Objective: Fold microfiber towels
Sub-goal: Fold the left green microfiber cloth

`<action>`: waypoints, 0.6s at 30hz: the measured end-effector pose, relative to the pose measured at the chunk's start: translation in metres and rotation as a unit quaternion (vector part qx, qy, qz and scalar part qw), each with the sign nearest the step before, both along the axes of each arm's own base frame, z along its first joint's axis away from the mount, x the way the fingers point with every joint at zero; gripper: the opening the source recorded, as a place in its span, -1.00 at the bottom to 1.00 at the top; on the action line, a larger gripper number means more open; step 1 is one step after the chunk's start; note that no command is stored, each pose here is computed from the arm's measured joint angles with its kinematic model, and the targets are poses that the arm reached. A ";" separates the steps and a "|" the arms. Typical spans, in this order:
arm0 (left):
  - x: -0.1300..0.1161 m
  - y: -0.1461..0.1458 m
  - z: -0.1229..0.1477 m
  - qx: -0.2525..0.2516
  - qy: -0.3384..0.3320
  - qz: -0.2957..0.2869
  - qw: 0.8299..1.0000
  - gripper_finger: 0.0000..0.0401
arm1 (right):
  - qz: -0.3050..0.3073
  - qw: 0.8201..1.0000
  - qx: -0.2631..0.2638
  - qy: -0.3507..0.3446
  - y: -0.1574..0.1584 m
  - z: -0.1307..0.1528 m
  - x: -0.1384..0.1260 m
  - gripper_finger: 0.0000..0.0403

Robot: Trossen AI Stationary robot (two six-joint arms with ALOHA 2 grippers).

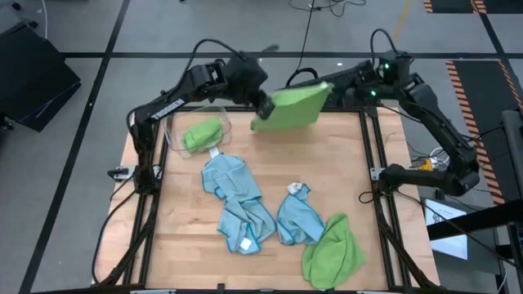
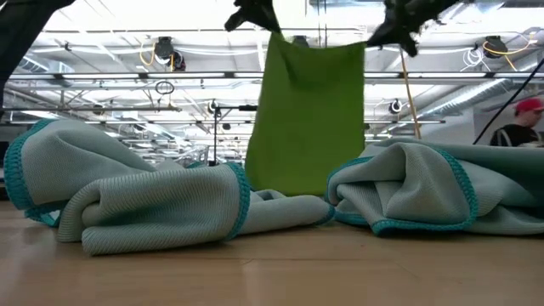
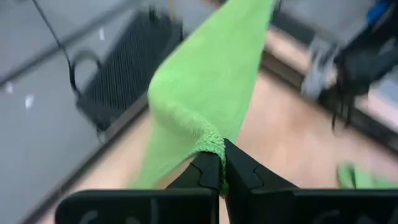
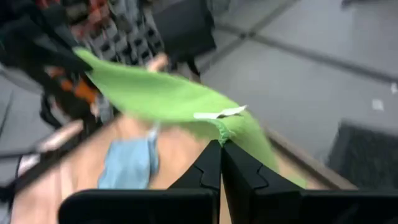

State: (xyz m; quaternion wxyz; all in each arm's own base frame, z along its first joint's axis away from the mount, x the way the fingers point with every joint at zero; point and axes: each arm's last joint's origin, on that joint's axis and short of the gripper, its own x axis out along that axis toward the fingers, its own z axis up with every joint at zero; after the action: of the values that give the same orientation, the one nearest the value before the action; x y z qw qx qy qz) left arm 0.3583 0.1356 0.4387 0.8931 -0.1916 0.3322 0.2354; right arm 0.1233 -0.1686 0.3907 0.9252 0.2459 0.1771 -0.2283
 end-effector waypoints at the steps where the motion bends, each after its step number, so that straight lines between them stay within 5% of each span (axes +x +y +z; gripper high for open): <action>1: -0.002 -0.007 -0.004 -0.012 0.027 -0.007 1.000 -0.96 | 0.008 1.000 0.014 0.016 0.005 -0.003 -0.004 -1.00; 7: 0.022 -0.055 -0.039 -0.045 0.130 -0.066 0.988 -0.97 | 0.092 0.983 0.143 0.065 0.042 -0.036 -0.016 -1.00; 18: 0.073 -0.138 -0.135 -0.167 0.194 -0.146 0.956 -0.98 | 0.152 0.913 0.366 0.095 0.093 -0.134 -0.028 -1.00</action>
State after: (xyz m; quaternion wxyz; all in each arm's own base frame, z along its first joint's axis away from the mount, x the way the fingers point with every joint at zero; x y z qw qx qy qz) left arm 0.4316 -0.0021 0.3035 0.7917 -0.2380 0.5574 0.0768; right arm 0.0951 -0.0757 0.2571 0.7727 0.5146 0.3707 -0.0262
